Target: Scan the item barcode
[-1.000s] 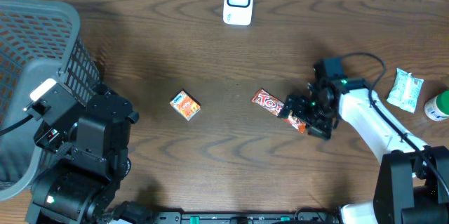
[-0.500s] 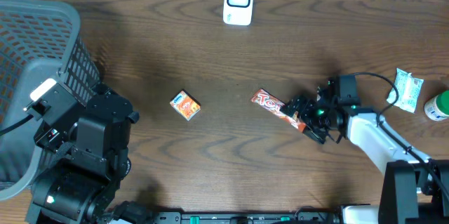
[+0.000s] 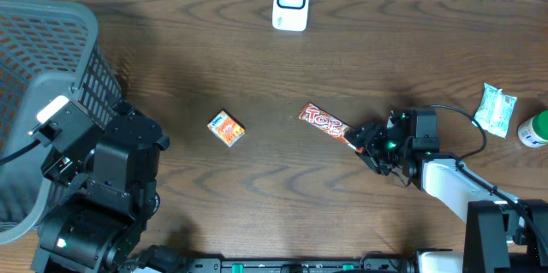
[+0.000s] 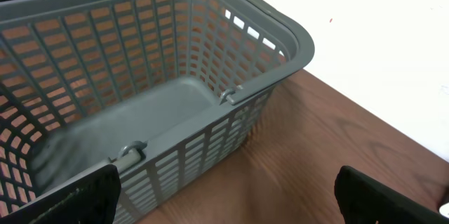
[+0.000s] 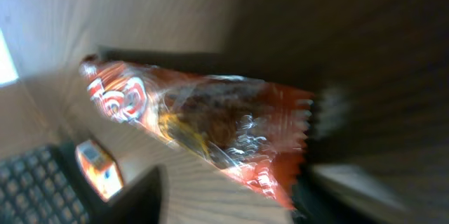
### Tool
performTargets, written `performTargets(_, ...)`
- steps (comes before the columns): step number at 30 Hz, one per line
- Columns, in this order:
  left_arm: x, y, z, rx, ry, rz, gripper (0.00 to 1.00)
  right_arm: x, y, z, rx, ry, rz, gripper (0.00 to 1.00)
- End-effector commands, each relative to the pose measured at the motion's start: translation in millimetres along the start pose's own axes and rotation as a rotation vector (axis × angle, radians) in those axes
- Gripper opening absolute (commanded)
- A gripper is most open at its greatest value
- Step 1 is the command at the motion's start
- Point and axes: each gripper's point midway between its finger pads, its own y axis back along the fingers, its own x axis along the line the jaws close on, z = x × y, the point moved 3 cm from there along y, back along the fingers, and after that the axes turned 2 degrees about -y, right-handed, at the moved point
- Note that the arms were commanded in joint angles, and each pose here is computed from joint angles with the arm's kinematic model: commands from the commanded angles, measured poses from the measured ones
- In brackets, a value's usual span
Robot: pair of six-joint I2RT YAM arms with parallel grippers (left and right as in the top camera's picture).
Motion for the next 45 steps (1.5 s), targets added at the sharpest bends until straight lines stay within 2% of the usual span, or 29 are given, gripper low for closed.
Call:
performTargets(1, 2.1, 1.9, 5.4, -0.012, 0.017, 0.006, 0.98, -89.6, -9.1, -10.7, -0.072, -0.11, -0.338, 0.31)
performTargets(2, 2.1, 1.9, 5.4, -0.012, 0.017, 0.006, 0.98, -89.7, -8.9, -9.2, -0.082, -0.107, -0.341, 0.24)
performTargets(4, 2.1, 1.9, 5.4, -0.012, 0.017, 0.006, 0.98, -90.5, -8.3, -4.6, -0.11, -0.1, -0.35, 0.01)
performTargets(9, 2.1, 1.9, 5.4, -0.012, 0.017, 0.006, 0.98, -83.5, -7.3, 8.7, -0.175, -0.053, -0.334, 0.01)
performTargets(14, 2.1, 1.9, 5.4, -0.012, 0.017, 0.006, 0.98, -39.5, 9.9, 19.2, -0.223, 0.102, -0.199, 0.01)
performTargets(23, 2.1, 1.9, 5.4, -0.012, 0.017, 0.006, 0.98, 42.7, 89.2, 15.1, -0.451, 0.446, 0.077, 0.02)
performTargets(27, 2.1, 1.9, 5.4, -0.012, 0.017, 0.006, 0.98, 48.8, 118.0, 9.3, -0.554, 0.561, 0.074, 0.02)
performTargets(33, 2.1, 1.9, 5.4, -0.012, 0.017, 0.006, 0.98, 45.3, 130.9, 8.7, -0.615, 0.683, 0.009, 0.02)
performTargets(40, 2.1, 1.9, 5.4, -0.012, 0.017, 0.006, 0.98, 67.6, 152.7, 15.7, -0.692, 0.718, 0.021, 0.01)
performTargets(41, 2.1, 1.9, 5.4, -0.012, 0.017, 0.006, 0.98, 68.9, 153.8, 15.4, -0.691, 0.702, 0.028, 0.03)
performTargets(42, 2.1, 1.9, 5.4, -0.012, 0.017, 0.006, 0.98, 68.5, 154.0, 15.1, -0.687, 0.688, 0.029, 0.11)
performTargets(44, 2.1, 1.9, 5.4, -0.012, 0.017, 0.006, 0.98, 62.1, 149.2, 12.4, -0.651, 0.663, 0.013, 0.33)
performTargets(45, 2.1, 1.9, 5.4, -0.012, 0.017, 0.006, 0.98, 57.3, 143.6, 9.7, -0.615, 0.66, -0.003, 0.49)
